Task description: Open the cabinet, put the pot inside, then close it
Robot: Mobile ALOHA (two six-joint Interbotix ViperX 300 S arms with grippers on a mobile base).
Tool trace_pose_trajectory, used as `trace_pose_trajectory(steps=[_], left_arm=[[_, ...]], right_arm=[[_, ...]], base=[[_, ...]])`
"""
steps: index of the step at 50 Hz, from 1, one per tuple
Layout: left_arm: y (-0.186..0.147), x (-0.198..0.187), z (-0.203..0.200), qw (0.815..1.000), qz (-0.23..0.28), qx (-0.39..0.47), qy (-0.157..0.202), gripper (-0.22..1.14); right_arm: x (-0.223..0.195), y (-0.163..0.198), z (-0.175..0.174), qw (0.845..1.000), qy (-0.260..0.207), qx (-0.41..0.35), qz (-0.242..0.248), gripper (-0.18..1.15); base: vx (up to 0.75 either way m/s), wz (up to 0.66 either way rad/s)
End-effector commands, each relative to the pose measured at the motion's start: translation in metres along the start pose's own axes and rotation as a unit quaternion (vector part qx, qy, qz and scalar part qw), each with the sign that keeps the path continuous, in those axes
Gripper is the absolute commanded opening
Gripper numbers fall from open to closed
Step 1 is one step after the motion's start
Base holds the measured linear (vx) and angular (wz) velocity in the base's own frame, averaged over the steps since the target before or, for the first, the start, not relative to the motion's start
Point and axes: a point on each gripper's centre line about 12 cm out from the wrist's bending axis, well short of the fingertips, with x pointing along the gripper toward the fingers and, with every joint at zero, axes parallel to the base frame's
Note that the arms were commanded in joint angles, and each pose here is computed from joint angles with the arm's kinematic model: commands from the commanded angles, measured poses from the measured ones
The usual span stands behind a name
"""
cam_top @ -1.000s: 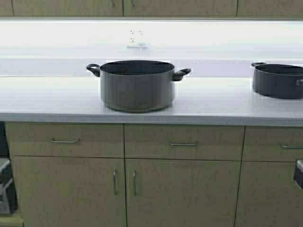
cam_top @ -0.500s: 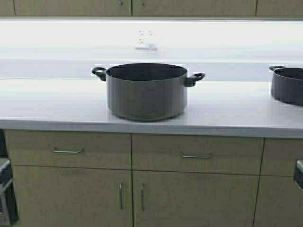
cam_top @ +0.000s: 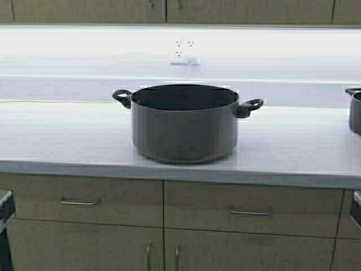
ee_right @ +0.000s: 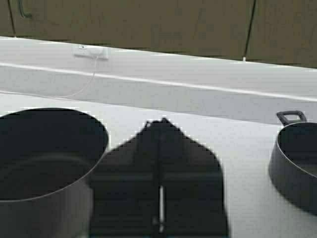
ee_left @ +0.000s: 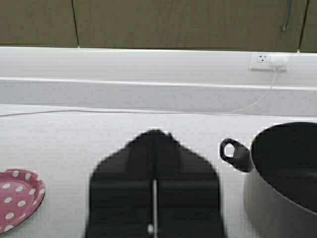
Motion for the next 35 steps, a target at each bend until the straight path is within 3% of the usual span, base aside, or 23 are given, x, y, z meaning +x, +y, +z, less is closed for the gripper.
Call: trace_pose_trajectory(steps=[1, 24, 28, 31, 35], left_arm=[[0.0, 0.0, 0.009, 1.0, 0.0, -0.005, -0.014, 0.02], [-0.001, 0.006, 0.005, 1.0, -0.003, -0.004, 0.005, 0.03], [-0.009, 0.005, 0.01, 1.0, -0.025, -0.009, -0.009, 0.03], [-0.02, 0.004, 0.016, 0.998, -0.052, -0.012, -0.027, 0.08], [-0.032, 0.002, 0.021, 0.995, -0.084, -0.017, -0.045, 0.28]], right_arm=[[0.001, 0.002, 0.007, 1.0, -0.009, -0.002, 0.006, 0.05], [0.002, 0.002, 0.003, 1.0, 0.001, -0.005, 0.006, 0.05], [0.003, 0.003, 0.004, 1.0, 0.0, -0.004, 0.009, 0.05], [0.005, 0.008, 0.009, 1.0, -0.007, 0.0, 0.021, 0.09], [0.005, 0.027, 0.012, 0.998, -0.011, -0.013, 0.068, 0.31]], base=[[0.24, 0.0], [0.21, 0.02], [0.2, 0.07], [0.21, 0.08], [0.22, 0.08]])
